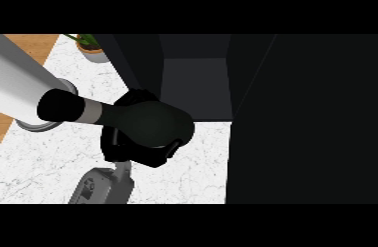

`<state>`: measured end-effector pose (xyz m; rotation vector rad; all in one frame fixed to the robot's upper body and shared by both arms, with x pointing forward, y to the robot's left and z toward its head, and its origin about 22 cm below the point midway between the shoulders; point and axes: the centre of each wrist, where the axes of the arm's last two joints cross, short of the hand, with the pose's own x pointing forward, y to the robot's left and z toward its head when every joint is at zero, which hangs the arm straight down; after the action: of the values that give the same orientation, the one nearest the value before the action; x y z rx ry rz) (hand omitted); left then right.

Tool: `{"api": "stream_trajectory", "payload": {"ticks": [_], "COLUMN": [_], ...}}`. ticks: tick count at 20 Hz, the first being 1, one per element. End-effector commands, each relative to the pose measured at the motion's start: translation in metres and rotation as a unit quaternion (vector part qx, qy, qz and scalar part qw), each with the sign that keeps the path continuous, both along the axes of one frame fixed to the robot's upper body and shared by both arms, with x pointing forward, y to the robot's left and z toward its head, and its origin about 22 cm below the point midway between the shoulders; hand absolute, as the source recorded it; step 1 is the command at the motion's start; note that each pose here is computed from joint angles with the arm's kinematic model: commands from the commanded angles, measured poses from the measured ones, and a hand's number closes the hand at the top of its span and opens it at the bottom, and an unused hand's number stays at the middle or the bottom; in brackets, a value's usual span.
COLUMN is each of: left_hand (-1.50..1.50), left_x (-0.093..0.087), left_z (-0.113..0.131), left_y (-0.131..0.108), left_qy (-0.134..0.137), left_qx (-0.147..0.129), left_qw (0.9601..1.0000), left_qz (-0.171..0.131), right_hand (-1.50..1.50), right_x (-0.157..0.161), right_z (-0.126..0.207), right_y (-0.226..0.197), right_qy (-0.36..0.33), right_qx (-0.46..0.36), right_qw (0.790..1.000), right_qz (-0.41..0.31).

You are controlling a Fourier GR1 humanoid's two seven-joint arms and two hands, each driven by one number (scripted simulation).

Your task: Pick up the wine, place it into the cabinet and close the cabinet

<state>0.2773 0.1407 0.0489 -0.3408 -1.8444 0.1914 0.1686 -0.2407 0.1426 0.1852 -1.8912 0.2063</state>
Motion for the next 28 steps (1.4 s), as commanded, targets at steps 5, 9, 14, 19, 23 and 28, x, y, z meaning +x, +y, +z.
{"api": "stream_trajectory", "payload": {"ticks": [5, 9, 14, 19, 23, 28], "left_hand": [1.50, 1.50, 1.50, 1.50, 1.50, 1.50], "left_x": [0.026, 0.044, 0.048, 0.053, 0.048, 0.040], "left_z": [-0.015, -0.019, -0.029, -0.045, -0.066, -0.092], "left_y": [-0.046, -0.054, -0.055, -0.055, -0.048, -0.046], "left_qy": [-0.003, 0.022, 0.037, 0.045, 0.069, 0.070], "left_qx": [0.082, 0.084, 0.068, 0.067, 0.084, 0.073], "left_qw": [0.9966, 0.9961, 0.9968, 0.9963, 0.9935, 0.9941], "left_qz": [0.006, 0.012, 0.019, 0.029, 0.034, 0.039], "right_hand": [-1.50, -1.50, -1.50, -1.50, -1.50, -1.50], "right_x": [-0.004, 0.001, -0.008, 0.003, -0.006, 0.000], "right_z": [-0.006, 0.010, 0.010, 0.001, 0.005, 0.015], "right_y": [0.004, 0.004, -0.004, 0.002, 0.005, -0.003], "right_qy": [-0.003, -0.004, -0.005, -0.020, -0.005, 0.012], "right_qx": [-0.006, -0.006, 0.004, -0.001, 0.004, 0.007], "right_qw": [1.000, 1.000, 1.000, 1.000, 1.000, 1.000], "right_qz": [-0.002, -0.001, 0.003, 0.003, 0.004, 0.004]}}
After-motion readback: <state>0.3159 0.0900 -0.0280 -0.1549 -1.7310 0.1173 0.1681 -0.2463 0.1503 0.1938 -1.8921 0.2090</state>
